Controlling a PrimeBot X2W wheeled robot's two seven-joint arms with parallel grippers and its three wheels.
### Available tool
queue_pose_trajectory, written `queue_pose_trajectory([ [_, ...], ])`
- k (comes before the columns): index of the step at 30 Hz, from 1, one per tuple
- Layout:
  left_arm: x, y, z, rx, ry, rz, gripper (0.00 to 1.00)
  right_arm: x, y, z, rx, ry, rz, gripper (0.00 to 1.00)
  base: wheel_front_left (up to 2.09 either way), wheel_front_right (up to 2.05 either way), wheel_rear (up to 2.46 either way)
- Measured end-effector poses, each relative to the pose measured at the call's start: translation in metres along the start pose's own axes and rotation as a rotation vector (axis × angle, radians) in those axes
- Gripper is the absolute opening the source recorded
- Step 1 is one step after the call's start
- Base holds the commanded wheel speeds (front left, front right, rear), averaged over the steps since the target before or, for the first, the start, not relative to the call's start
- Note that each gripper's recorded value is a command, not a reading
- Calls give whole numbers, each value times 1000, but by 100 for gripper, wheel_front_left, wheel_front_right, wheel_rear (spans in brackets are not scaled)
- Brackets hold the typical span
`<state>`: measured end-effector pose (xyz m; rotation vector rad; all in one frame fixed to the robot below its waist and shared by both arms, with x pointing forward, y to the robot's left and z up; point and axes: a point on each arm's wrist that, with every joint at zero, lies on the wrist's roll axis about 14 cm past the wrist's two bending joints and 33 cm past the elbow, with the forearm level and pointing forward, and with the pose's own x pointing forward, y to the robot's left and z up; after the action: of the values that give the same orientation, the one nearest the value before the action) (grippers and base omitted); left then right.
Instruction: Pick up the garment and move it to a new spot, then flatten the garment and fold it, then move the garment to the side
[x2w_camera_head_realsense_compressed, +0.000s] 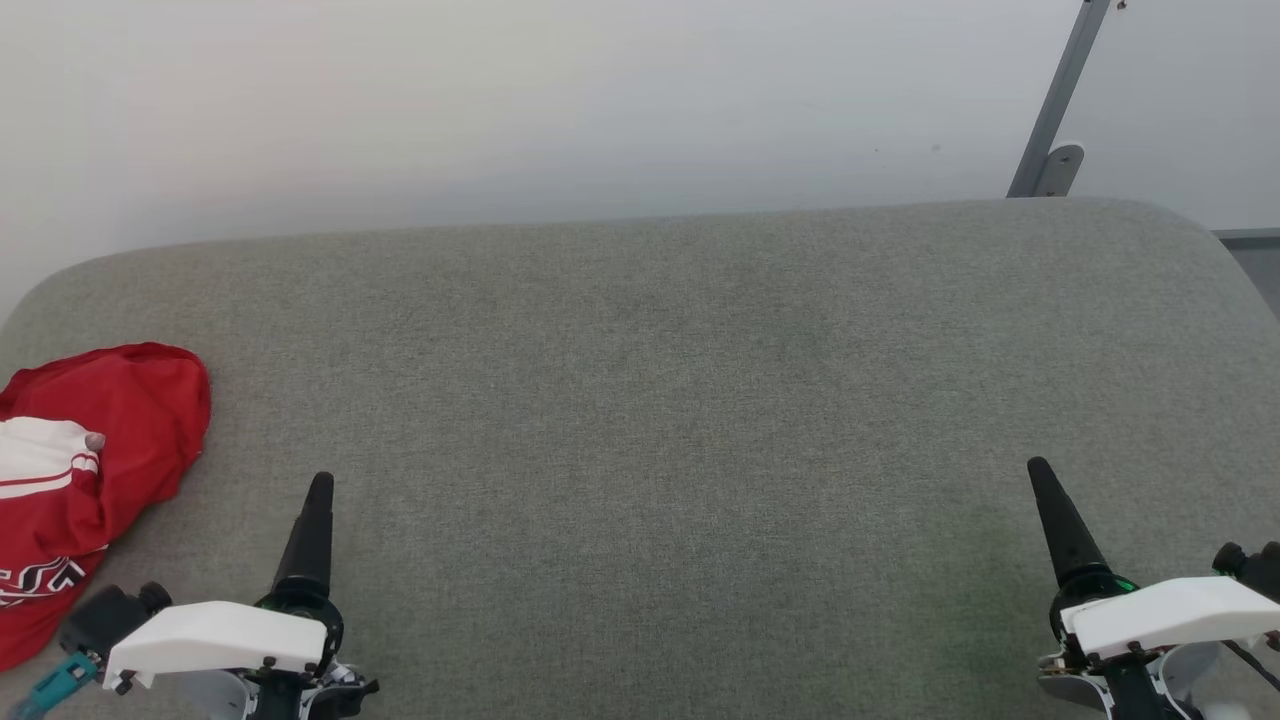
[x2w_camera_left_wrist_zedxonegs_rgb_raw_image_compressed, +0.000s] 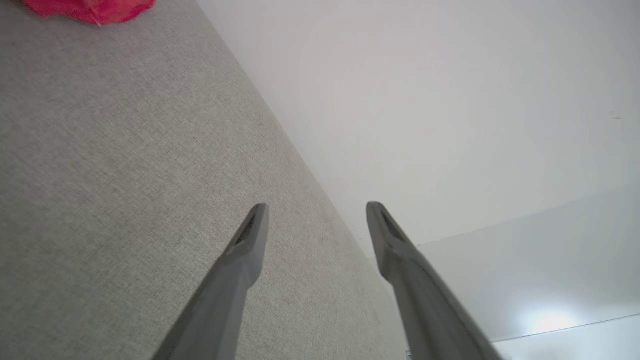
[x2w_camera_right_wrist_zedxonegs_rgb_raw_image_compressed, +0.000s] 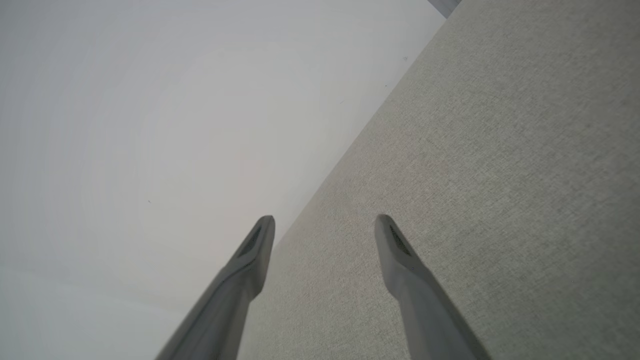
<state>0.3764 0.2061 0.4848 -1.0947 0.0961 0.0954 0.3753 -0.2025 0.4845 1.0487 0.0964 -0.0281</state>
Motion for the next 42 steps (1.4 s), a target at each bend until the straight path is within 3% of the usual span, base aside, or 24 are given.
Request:
queue_pose_trajectory([
  [42,-6,-11,13,459,-73,-111,100,-1,18,16,-491,-50,60,100,0,0,0],
])
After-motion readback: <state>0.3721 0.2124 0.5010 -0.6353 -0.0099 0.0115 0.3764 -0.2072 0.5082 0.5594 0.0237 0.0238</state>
